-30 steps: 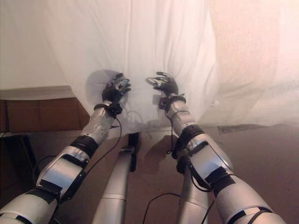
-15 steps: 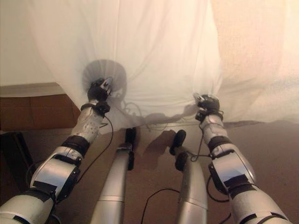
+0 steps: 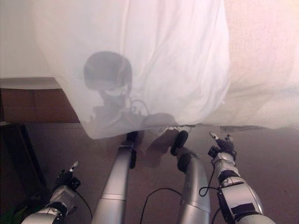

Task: Make the bed

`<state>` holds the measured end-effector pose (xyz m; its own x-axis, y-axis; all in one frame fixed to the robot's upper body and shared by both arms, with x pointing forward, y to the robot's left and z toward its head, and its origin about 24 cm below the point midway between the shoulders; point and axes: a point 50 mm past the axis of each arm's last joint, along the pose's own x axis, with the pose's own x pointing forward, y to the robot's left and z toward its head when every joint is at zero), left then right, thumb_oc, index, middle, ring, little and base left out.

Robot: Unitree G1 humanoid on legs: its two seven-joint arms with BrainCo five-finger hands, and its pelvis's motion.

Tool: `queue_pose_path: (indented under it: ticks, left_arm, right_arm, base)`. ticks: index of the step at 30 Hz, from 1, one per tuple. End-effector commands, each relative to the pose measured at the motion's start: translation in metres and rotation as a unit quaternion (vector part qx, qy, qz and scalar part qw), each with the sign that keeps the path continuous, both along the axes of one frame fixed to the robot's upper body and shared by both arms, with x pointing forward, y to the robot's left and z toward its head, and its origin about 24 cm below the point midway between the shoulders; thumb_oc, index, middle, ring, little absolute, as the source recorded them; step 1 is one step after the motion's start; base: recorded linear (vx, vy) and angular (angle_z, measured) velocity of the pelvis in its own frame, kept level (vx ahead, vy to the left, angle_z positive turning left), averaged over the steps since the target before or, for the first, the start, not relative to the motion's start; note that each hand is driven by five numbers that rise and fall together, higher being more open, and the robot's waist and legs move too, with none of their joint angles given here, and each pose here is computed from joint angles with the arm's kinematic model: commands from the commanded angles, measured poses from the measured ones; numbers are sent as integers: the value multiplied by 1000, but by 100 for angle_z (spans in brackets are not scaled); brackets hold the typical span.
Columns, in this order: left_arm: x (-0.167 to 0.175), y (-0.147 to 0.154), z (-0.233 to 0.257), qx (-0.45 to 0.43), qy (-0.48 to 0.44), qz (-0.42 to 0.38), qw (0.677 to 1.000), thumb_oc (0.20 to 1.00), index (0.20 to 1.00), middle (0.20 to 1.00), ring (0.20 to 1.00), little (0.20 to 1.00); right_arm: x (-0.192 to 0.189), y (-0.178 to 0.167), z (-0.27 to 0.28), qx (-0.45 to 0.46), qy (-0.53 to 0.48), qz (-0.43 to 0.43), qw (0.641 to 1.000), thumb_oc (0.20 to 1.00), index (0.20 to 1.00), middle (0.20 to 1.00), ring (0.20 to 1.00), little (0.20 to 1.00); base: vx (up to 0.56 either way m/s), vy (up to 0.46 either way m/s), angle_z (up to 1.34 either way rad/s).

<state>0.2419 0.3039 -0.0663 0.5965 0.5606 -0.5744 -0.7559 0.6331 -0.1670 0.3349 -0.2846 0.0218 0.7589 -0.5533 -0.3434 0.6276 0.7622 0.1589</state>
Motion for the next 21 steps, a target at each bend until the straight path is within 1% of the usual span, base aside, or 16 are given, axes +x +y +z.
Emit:
queue_pose_path:
  ticks: [1, 2, 3, 5, 6, 7, 9, 11, 12, 13, 15, 17, 18, 19, 20, 21]
  left_arm:
    - [-42, 21, -16, 57, 90, 12, 994, 1000, 1000, 1000, 1000, 1000]
    - [-55, 22, -23, 78, 134, 7, 988, 1000, 1000, 1000, 1000, 1000]
    - [-55, 22, -24, 79, 136, 7, 988, 1000, 1000, 1000, 1000, 1000]
    - [-63, 16, -31, 83, 153, -7, 985, 1000, 1000, 1000, 1000, 1000]
    - [-70, 15, -35, 92, 171, -17, 981, 1000, 1000, 1000, 1000, 1000]
    - [-73, 4, -41, 109, 190, -59, 974, 1000, 1000, 1000, 1000, 1000]
    - [-78, -1, -45, 110, 196, -71, 972, 1000, 1000, 1000, 1000, 1000]
    - [-84, -17, -54, 99, 194, -101, 971, 1000, 1000, 1000, 1000, 1000]
    - [-86, -19, -55, 95, 190, -108, 971, 1000, 1000, 1000, 1000, 1000]
    - [-88, -21, -56, 97, 185, -128, 969, 1000, 1000, 1000, 1000, 1000]
    - [-101, -25, -63, 96, 206, -167, 959, 1000, 1000, 1000, 1000, 1000]
    - [-107, -27, -65, 95, 211, -180, 956, 1000, 1000, 1000, 1000, 1000]
    - [-126, -30, -73, 89, 239, -217, 942, 1000, 1000, 1000, 1000, 1000]
    - [-136, -32, -77, 91, 254, -230, 935, 1000, 1000, 1000, 1000, 1000]
    - [-136, -32, -77, 91, 254, -231, 935, 1000, 1000, 1000, 1000, 1000]
    - [-139, -35, -78, 100, 259, -250, 928, 1000, 1000, 1000, 1000, 1000]
  right_arm:
    - [-28, -18, -22, -21, 29, -30, 999, 1000, 1000, 1000, 1000, 1000]
    - [-32, -16, -29, -30, 46, -24, 998, 1000, 1000, 1000, 1000, 1000]
    - [-33, -16, -30, -31, 47, -24, 998, 1000, 1000, 1000, 1000, 1000]
    - [-46, -18, -43, -32, 74, -31, 996, 1000, 1000, 1000, 1000, 1000]
    - [-51, -16, -50, -43, 90, -21, 995, 1000, 1000, 1000, 1000, 1000]
    - [-64, -15, -64, -55, 127, -9, 990, 1000, 1000, 1000, 1000, 1000]
    - [-73, -11, -73, -61, 149, 4, 987, 1000, 1000, 1000, 1000, 1000]
    - [-88, -7, -88, -70, 182, 30, 980, 1000, 1000, 1000, 1000, 1000]
    - [-94, -7, -92, -75, 191, 41, 978, 1000, 1000, 1000, 1000, 1000]
    - [-103, -4, -101, -93, 217, 68, 969, 1000, 1000, 1000, 1000, 1000]
    - [-120, -1, -113, -107, 254, 110, 955, 1000, 1000, 1000, 1000, 1000]
    - [-129, 1, -120, -104, 268, 118, 950, 1000, 1000, 1000, 1000, 1000]
    - [-155, 7, -137, -106, 316, 156, 930, 1000, 1000, 1000, 1000, 1000]
    - [-167, 8, -143, -98, 327, 153, 927, 1000, 1000, 1000, 1000, 1000]
    - [-167, 8, -143, -98, 328, 153, 927, 1000, 1000, 1000, 1000, 1000]
    - [-174, 8, -146, -74, 327, 129, 933, 1000, 1000, 1000, 1000, 1000]
  base:
    - [-36, 12, 2]
    - [-36, 12, 1]
    - [-44, -4, -3]
    - [-27, -38, -5]
    - [-15, -87, -2]
    - [-10, -75, 2]
    - [20, -59, 9]
    - [51, -54, 9]
    - [52, -62, 3]
    - [61, -30, 3]
    - [170, -46, 13]
    - [182, -47, 3]
    - [248, -62, 1]
    - [243, -58, 18]
    - [80, -27, 23]
    - [68, -27, 25]
